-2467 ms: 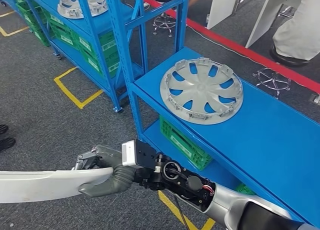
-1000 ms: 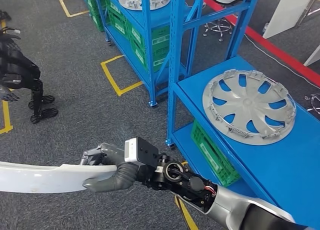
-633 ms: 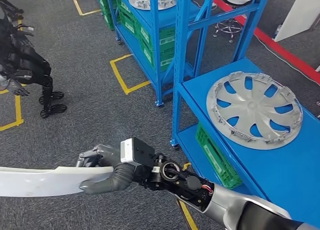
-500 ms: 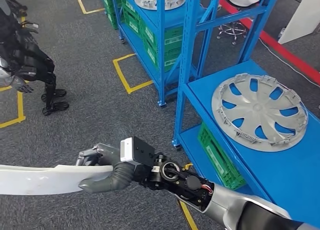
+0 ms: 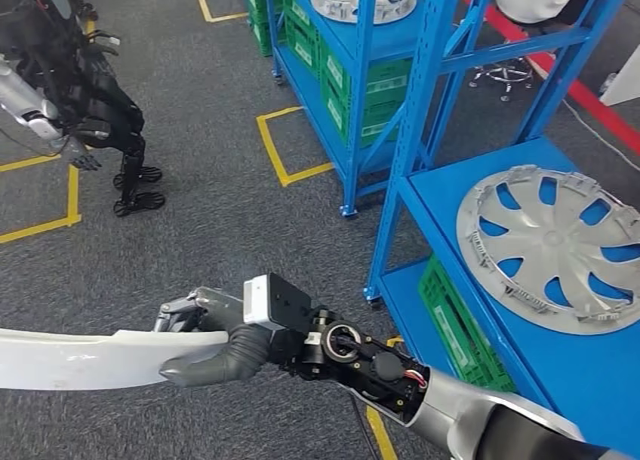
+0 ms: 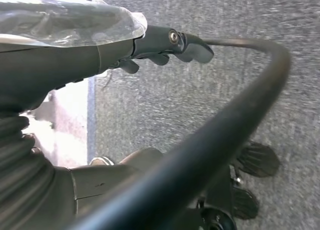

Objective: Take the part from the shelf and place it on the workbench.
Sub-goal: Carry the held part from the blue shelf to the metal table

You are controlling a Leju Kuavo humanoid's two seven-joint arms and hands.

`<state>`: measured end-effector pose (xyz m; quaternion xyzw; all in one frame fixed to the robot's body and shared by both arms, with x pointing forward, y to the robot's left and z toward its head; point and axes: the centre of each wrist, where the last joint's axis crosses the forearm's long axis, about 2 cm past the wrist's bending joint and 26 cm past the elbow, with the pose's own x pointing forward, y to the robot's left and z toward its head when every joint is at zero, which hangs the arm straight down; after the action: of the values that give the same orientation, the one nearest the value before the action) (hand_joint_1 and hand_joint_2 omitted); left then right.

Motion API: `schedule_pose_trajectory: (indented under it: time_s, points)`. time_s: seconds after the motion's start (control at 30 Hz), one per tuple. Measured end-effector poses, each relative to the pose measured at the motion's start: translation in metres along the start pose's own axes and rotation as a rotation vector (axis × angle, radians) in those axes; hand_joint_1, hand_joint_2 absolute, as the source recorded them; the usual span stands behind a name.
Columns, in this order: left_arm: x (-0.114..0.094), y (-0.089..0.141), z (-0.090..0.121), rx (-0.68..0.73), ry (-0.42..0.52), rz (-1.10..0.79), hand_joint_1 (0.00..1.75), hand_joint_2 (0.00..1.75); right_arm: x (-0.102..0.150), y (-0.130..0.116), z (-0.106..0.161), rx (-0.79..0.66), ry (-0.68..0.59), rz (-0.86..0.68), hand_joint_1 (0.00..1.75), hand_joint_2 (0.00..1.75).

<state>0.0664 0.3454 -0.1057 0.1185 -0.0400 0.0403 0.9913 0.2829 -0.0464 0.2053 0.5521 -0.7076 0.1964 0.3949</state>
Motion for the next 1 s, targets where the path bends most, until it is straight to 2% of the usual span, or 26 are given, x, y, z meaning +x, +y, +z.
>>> schedule_pose_trajectory:
  time_s: [1.0]
  points:
    - [-0.0011, -0.0009, 0.0001, 0.014, 0.009, -0.022, 0.0, 1.75, -0.0009, 0.0003, -0.0002, 0.009, 0.01, 0.021, 1.75, 1.75]
